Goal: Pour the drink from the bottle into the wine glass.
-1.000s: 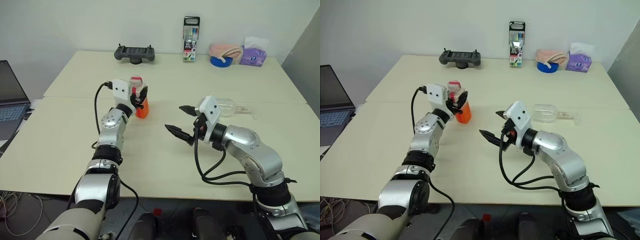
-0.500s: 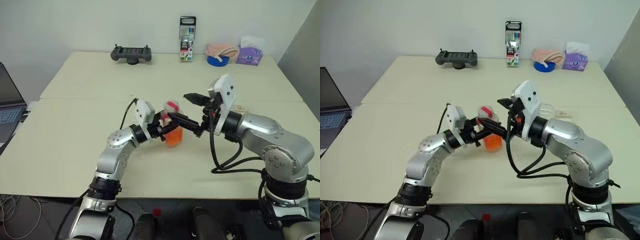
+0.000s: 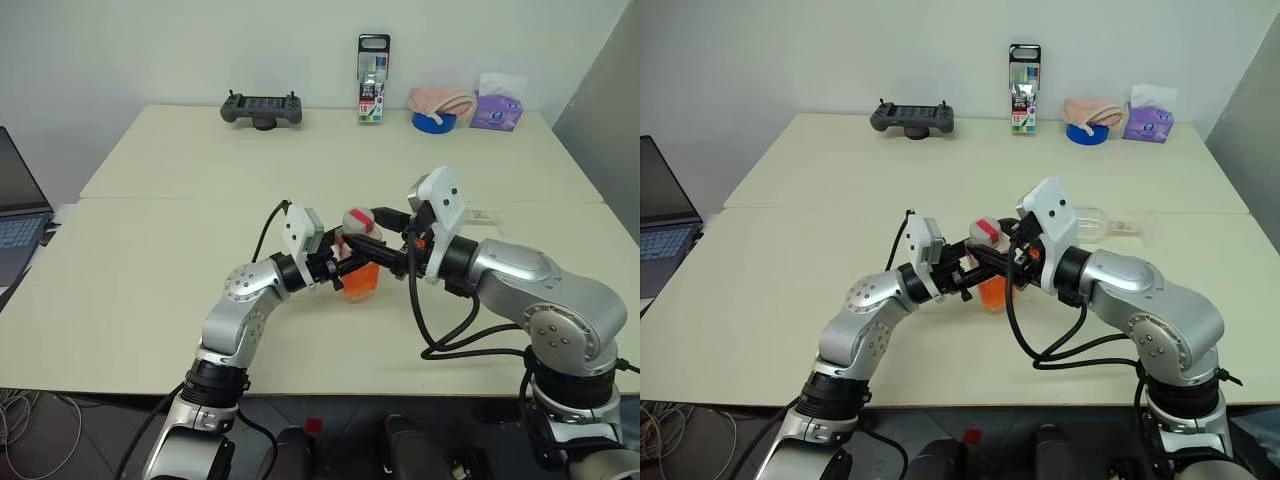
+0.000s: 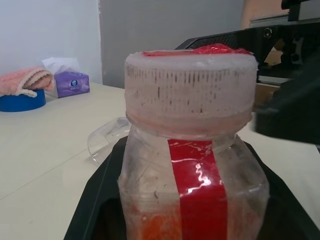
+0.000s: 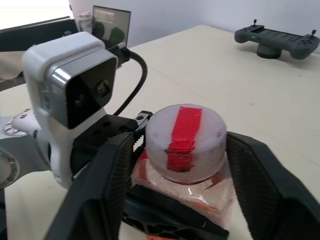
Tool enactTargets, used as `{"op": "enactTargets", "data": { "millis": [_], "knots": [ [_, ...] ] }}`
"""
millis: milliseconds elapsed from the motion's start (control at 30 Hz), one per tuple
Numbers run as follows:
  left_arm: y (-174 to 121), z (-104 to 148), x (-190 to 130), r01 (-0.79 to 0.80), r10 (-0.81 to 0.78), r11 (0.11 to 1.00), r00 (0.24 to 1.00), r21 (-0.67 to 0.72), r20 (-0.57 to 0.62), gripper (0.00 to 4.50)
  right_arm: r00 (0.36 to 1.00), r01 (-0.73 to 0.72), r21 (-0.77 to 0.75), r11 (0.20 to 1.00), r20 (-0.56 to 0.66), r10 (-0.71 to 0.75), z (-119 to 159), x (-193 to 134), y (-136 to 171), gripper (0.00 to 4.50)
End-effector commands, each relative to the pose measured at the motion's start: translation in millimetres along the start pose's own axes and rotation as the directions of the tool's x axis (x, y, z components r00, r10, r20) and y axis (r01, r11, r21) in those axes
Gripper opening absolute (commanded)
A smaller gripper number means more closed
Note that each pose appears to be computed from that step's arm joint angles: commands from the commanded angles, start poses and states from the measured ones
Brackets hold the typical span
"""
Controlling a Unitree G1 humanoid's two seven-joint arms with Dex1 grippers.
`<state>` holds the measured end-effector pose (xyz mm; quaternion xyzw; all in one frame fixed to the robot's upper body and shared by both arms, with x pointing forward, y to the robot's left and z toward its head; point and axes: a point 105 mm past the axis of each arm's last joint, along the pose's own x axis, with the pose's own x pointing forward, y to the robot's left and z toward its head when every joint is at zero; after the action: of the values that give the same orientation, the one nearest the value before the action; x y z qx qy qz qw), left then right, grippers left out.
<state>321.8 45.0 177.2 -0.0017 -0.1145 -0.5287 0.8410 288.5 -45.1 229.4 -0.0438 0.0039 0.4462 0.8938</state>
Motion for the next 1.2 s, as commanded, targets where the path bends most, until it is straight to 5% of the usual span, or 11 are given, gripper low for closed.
{"op": "enactTargets", "data": {
  "millis": [33,333,500,700,800,900,1033,1200],
  "knots": [
    [-2,13,3,0.018,-0.019,0.999,0.999,0.045,0.034,1.92,0.996,-0.037,-0.046,0.998,0.082,0.04,18,0,12,2.91],
    [-4,11,6,0.031,-0.032,0.998,0.999,0.057,0.024,1.92,0.998,-0.004,-0.069,0.998,0.065,0.008,16,1,4,2.91],
    [-4,11,6,0.031,-0.032,0.998,0.999,0.061,0.021,1.92,0.997,0.033,-0.086,0.996,0.065,-0.027,15,3,-2,1.82],
    [-3,14,6,0.037,-0.038,0.997,0.999,0.072,0.018,1.92,1.0,0.016,-0.118,0.993,0.018,-0.014,4,3,-6,1.83],
    [-6,22,7,0.086,-0.088,0.994,0.996,0.063,0.023,1.91,0.958,-0.279,-0.074,0.957,0.052,0.283,15,-8,17,1.83],
    [-12,28,9,0.156,-0.157,0.986,0.987,0.057,0.022,1.89,0.751,-0.649,-0.061,0.759,0.113,0.651,34,-35,40,1.83],
    [-20,33,13,0.214,-0.217,0.974,0.976,0.075,0.027,1.87,0.676,-0.735,-0.12,0.667,-0.072,0.733,20,-28,21,1.83],
    [-25,30,14,0.233,-0.234,0.968,0.972,0.093,0.002,1.85,0.675,-0.737,-0.19,0.649,-0.151,0.722,17,-25,3,1.83]
  ]
}}
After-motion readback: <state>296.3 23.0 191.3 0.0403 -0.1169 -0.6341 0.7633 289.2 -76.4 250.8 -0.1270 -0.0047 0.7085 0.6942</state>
